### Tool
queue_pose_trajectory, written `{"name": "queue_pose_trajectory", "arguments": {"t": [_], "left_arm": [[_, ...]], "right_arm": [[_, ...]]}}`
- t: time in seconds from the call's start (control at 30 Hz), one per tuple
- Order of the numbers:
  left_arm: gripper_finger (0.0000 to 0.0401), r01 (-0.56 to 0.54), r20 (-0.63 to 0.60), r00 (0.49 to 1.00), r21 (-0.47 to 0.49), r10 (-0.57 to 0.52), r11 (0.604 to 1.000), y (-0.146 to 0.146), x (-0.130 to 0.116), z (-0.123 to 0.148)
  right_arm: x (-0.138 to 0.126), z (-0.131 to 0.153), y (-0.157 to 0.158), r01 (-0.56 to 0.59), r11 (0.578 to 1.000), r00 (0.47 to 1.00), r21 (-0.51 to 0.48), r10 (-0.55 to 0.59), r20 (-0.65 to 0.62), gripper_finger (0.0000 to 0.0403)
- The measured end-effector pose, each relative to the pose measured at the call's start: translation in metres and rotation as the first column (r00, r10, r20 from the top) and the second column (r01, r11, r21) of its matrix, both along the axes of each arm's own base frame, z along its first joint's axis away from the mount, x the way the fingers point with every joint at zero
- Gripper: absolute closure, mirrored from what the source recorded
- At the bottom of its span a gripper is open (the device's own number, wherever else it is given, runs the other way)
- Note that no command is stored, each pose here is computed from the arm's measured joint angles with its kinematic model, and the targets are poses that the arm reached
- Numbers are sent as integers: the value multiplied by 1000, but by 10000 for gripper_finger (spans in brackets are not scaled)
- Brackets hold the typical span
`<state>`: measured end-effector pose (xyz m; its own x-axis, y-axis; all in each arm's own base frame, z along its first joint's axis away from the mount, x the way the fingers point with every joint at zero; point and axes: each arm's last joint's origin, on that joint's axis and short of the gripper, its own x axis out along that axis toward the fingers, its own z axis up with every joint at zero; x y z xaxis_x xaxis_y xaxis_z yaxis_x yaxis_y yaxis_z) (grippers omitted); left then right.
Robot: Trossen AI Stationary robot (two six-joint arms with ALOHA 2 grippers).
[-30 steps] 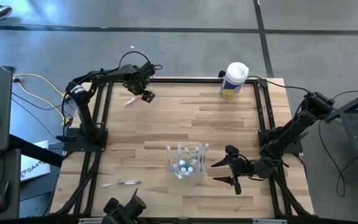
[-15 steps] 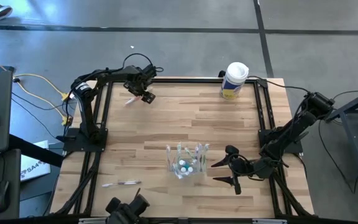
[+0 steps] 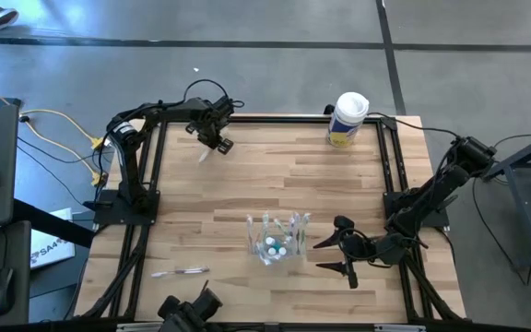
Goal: Pick & Place toothbrushing station
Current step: Put the orange toothbrush into the transparent organizer
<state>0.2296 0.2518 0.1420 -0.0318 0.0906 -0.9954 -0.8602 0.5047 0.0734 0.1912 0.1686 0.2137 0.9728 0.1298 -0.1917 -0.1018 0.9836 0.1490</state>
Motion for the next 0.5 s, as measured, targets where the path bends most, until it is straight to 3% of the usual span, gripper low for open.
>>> {"name": "queue_pose_trajectory", "arguments": {"t": [0.2, 0.43, 0.5], "left_arm": [[375, -21, -6, 1000, 6, 21, 1000, -4, 3, 1], [375, 100, -108, 990, 85, -90, 991, -39, 21, 18], [376, 117, -88, 991, 132, -105, 984, -48, 27, 28]], "right_arm": [[-1, -4, 0, -9, 1000, 999, 30, 11, -40, 182], [-1, -5, 0, -26, 999, 998, 42, 29, -54, 182], [-1, -5, 0, -28, 999, 998, 39, 31, -58, 182]]}}
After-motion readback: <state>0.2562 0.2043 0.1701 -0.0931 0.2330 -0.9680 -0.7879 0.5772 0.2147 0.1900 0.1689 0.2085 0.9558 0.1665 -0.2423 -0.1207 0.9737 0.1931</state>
